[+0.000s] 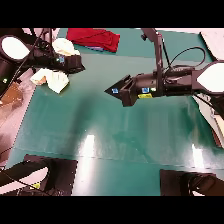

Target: Fold the shirts.

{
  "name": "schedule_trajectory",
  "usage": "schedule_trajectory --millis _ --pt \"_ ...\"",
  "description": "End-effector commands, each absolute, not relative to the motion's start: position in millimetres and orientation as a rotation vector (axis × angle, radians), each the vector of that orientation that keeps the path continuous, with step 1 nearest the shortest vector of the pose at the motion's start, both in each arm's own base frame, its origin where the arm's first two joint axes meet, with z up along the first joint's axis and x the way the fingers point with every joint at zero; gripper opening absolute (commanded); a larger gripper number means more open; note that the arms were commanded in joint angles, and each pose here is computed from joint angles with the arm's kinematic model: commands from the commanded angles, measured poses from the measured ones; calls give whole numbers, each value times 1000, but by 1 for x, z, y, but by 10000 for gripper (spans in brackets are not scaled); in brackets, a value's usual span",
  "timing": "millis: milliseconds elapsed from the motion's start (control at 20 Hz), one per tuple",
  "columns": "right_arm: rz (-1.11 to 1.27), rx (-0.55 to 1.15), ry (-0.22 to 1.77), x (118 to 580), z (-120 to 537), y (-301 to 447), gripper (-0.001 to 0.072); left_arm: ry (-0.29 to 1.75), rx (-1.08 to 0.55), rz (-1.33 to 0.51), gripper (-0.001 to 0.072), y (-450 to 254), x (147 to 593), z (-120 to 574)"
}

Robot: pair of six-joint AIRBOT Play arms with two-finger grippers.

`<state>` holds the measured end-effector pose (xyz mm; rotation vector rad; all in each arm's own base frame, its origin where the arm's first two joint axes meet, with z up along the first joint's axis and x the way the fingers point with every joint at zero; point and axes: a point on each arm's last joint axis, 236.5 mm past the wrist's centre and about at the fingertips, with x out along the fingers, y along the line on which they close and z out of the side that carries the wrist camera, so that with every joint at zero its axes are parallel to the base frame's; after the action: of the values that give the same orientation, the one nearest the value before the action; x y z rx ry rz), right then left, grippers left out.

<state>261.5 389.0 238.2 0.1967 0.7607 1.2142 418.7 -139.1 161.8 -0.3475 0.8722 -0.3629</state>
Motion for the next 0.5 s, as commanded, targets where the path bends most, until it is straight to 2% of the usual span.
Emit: schedule_trajectory --millis 0,100,200,350,450 --pt "1174 169 732 274 235 386 22 853 -190 25 630 -43 441 137" --pt "1146 187 740 287 229 382 23 884 -224 184 631 10 449 116" --pt "1104 219 782 301 218 375 23 916 -339 273 631 52 457 89" --pt "1060 230 830 320 201 362 22 910 -530 294 631 81 476 59" --pt "1042 233 848 327 192 358 23 885 -546 253 631 83 495 55"
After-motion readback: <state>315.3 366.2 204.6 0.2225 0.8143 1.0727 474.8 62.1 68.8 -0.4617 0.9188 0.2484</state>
